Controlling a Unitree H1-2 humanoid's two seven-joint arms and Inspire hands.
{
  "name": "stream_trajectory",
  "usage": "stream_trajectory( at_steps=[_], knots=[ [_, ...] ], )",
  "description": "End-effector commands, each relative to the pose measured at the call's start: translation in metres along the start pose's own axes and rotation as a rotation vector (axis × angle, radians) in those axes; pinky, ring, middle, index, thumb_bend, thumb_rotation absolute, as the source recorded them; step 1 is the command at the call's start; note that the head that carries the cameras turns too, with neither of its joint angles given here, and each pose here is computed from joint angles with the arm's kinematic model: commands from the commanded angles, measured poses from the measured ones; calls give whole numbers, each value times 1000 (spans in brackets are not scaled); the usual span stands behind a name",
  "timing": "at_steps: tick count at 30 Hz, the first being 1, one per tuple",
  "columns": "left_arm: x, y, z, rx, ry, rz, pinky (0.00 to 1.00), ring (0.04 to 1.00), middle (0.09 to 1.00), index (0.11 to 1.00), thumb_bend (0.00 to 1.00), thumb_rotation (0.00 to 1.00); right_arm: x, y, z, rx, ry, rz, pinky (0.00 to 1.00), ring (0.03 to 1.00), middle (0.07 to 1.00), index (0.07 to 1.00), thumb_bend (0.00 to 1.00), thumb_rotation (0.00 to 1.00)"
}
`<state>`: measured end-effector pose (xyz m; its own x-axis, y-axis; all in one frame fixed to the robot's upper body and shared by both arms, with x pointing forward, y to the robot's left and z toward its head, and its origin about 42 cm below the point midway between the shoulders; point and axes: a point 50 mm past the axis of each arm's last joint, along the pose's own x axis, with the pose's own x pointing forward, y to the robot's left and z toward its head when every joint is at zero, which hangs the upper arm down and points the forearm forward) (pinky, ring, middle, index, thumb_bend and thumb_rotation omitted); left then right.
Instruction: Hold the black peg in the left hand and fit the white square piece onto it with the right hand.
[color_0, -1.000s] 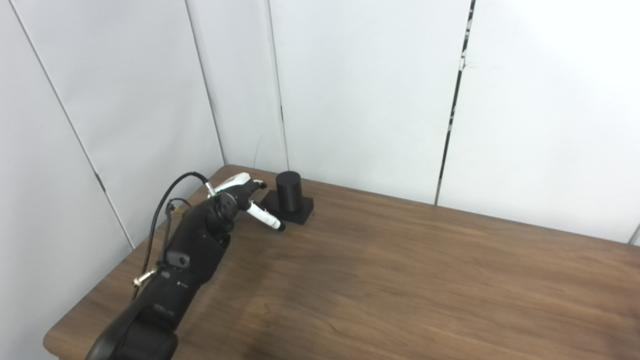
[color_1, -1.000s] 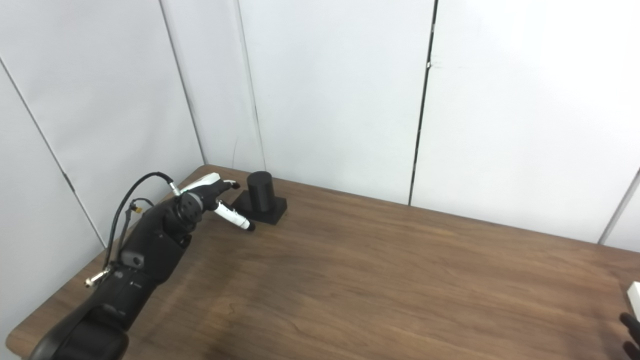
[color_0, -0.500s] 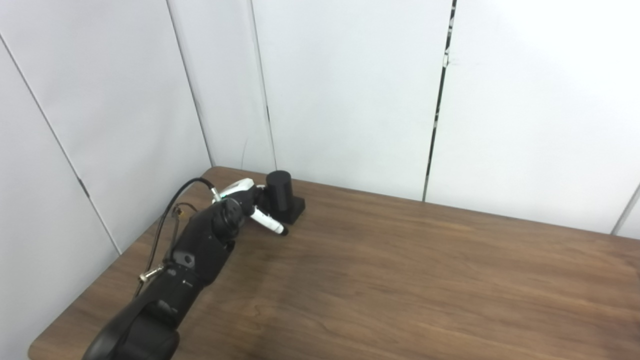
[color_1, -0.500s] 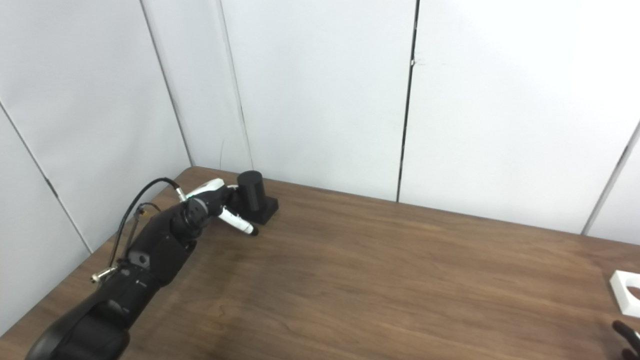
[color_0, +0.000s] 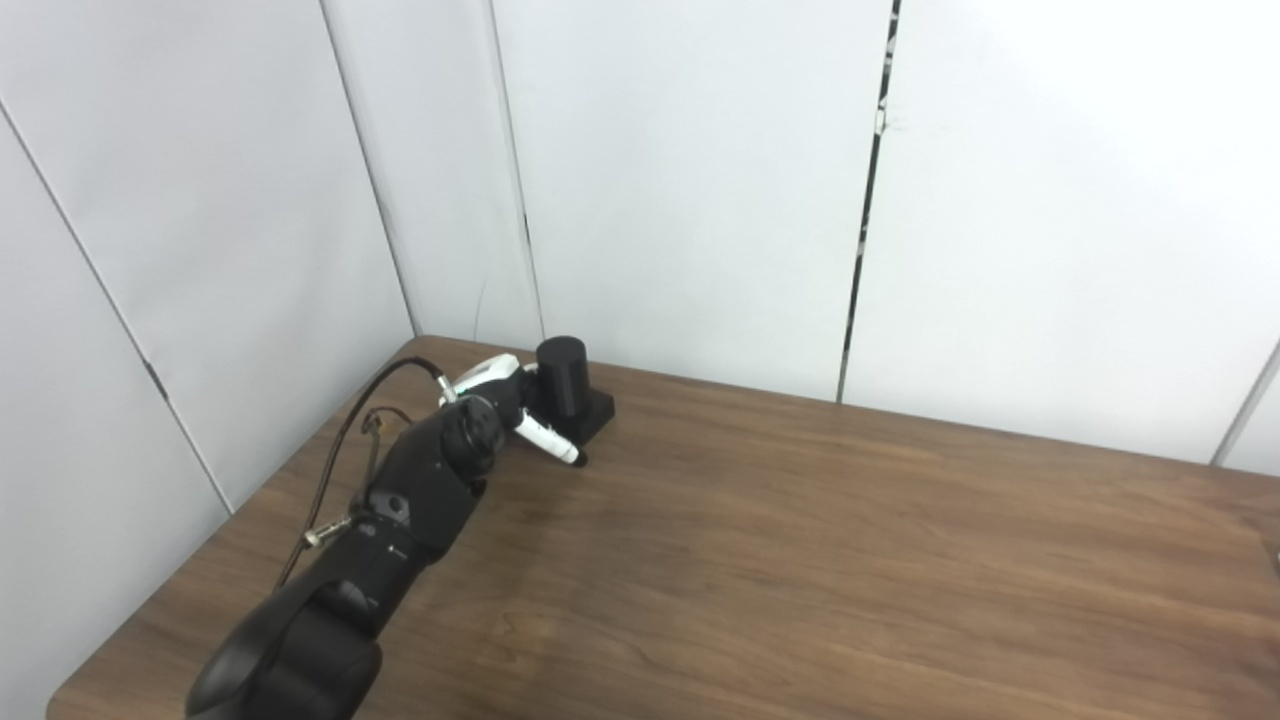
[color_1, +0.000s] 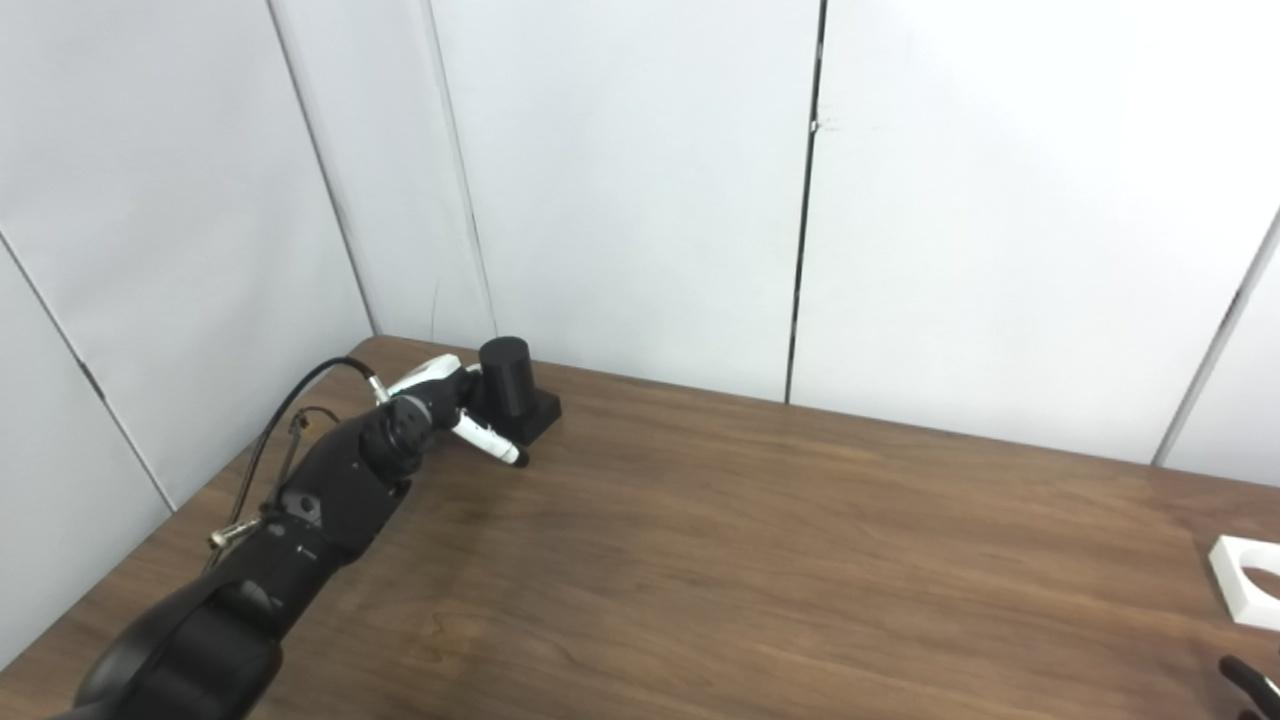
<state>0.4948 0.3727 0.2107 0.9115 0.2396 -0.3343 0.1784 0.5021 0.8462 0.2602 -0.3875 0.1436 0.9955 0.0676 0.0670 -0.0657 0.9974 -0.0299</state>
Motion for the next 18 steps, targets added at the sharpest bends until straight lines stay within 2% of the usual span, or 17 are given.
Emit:
stream_trajectory(
  at_steps=[1,4,6,7,9,11,13,14,15,16,17,18],
  knots=[
    [1,31,17,8,-43,66,1000,1000,1000,989,1000,240,0,-6,11,-23,-44,12,1000,992,884,1000,587,880],
    [1,32,18,25,-52,62,1000,1000,1000,965,1000,249,1,-6,11,-22,-34,4,1000,988,881,1000,593,879],
    [0,32,18,41,-59,62,1000,1000,1000,903,1000,239,3,-5,11,-20,-34,1,1000,978,871,1000,588,881],
    [1,32,18,57,-59,65,1000,1000,1000,903,1000,239,4,-4,11,-21,-34,1,1000,978,871,1000,588,881],
    [3,31,16,78,-62,76,1000,1000,971,804,992,220,6,-1,11,-21,-39,5,1000,972,872,1000,597,881],
    [4,30,14,82,-74,90,1000,979,931,689,937,174,7,0,11,-26,-46,13,1000,967,875,1000,592,889],
    [5,29,13,80,-81,100,986,950,899,626,912,148,8,1,11,-29,-49,18,1000,964,872,1000,588,896],
    [5,29,13,77,-78,104,969,933,879,548,683,101,8,1,11,-27,-48,17,1000,965,872,1000,590,899],
    [4,28,12,73,-77,106,930,917,858,507,566,74,8,2,12,-26,-47,16,1000,964,871,1000,590,900],
    [3,27,12,62,-78,105,924,915,856,504,558,72,8,2,12,-25,-48,16,1000,964,871,1000,589,900],
    [2,26,11,46,-78,102,855,875,828,499,541,67,8,3,12,-24,-49,22,1000,964,871,1000,588,900],
    [1,24,11,34,-81,100,694,754,744,497,533,63,8,3,12,-24,-51,33,1000,968,878,1000,588,908]
  ],
)
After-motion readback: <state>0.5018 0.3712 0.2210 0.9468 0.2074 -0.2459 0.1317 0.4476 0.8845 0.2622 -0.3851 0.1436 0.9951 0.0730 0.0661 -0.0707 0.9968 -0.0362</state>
